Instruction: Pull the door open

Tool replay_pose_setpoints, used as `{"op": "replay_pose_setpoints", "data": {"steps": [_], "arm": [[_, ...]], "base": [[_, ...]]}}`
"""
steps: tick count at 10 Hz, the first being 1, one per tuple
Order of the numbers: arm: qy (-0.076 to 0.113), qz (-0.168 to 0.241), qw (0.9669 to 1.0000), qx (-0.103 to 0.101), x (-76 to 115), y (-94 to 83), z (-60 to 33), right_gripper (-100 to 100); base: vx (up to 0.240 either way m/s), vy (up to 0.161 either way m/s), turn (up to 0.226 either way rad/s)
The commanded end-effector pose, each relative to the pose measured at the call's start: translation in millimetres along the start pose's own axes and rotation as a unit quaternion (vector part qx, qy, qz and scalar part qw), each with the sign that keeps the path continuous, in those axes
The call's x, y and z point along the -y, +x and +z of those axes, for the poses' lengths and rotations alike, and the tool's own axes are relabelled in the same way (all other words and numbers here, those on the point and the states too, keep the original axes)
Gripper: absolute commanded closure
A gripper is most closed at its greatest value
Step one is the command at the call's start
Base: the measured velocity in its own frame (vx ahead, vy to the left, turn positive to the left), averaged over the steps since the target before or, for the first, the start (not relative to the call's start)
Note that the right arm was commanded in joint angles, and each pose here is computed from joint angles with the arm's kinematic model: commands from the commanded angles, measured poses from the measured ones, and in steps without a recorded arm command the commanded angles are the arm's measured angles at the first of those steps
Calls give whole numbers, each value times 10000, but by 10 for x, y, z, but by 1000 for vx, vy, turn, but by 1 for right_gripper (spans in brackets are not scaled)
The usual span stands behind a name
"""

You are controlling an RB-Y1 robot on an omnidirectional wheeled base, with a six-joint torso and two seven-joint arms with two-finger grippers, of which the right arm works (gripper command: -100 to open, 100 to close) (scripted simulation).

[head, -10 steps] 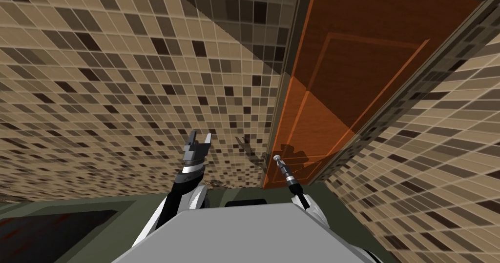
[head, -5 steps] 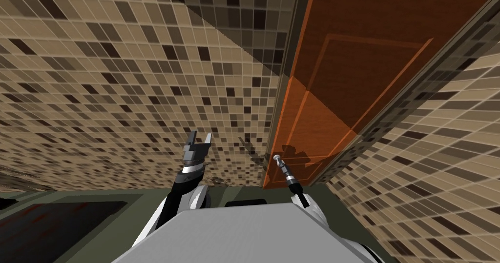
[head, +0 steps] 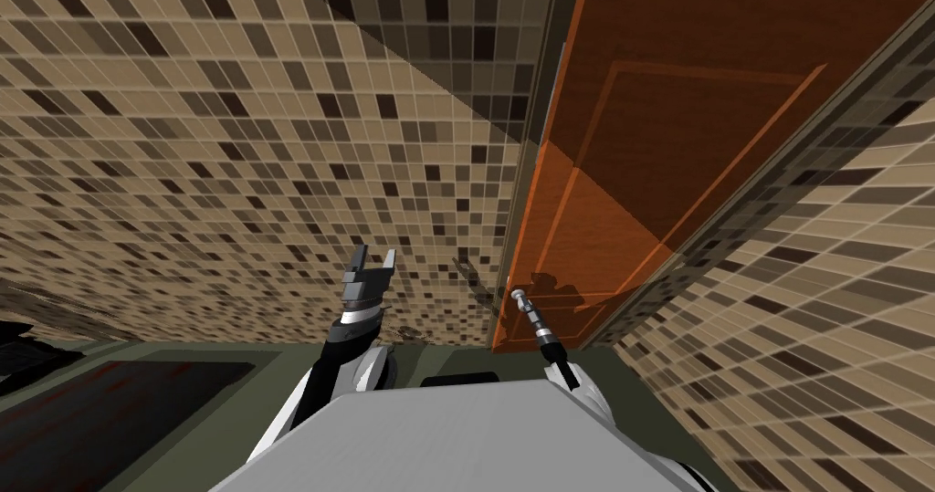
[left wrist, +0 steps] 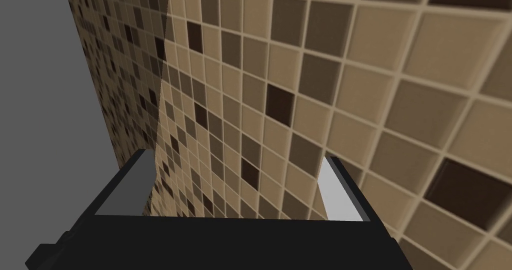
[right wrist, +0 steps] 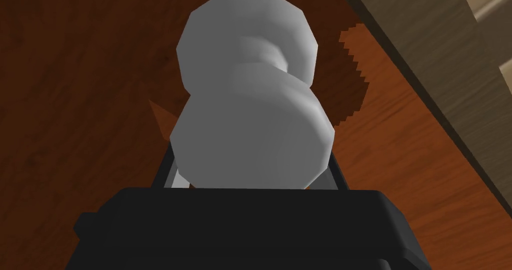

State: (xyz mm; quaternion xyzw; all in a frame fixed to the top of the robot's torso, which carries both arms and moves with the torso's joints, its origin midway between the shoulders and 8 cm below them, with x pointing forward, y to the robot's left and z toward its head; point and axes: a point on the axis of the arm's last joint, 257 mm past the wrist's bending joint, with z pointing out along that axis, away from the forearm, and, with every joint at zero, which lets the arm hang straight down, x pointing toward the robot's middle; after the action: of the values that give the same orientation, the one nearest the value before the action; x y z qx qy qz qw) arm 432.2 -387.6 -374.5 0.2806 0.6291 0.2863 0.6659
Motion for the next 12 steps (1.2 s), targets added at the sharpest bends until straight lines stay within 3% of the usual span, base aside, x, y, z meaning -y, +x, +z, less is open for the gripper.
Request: {"op": "replay_pose_setpoints", "data": {"steps": [1, 5, 6, 8, 10, 12], "arm": [[5, 391, 9992, -55, -38, 154, -5, 100], [52, 890, 9960, 24, -16, 122, 9, 100], [74, 1097, 9939, 65, -5, 106, 15, 100], [73, 1138, 9935, 65, -5, 106, 15, 100], [115, 1562, 9875, 152, 19, 74, 28, 100], [113, 1638, 9863, 152, 19, 74, 28, 100]], "base": [[-42, -23, 78], [-51, -31, 78], [-42, -12, 62], [-28, -9, 24], [-46, -32, 102], [-38, -26, 33]]}}
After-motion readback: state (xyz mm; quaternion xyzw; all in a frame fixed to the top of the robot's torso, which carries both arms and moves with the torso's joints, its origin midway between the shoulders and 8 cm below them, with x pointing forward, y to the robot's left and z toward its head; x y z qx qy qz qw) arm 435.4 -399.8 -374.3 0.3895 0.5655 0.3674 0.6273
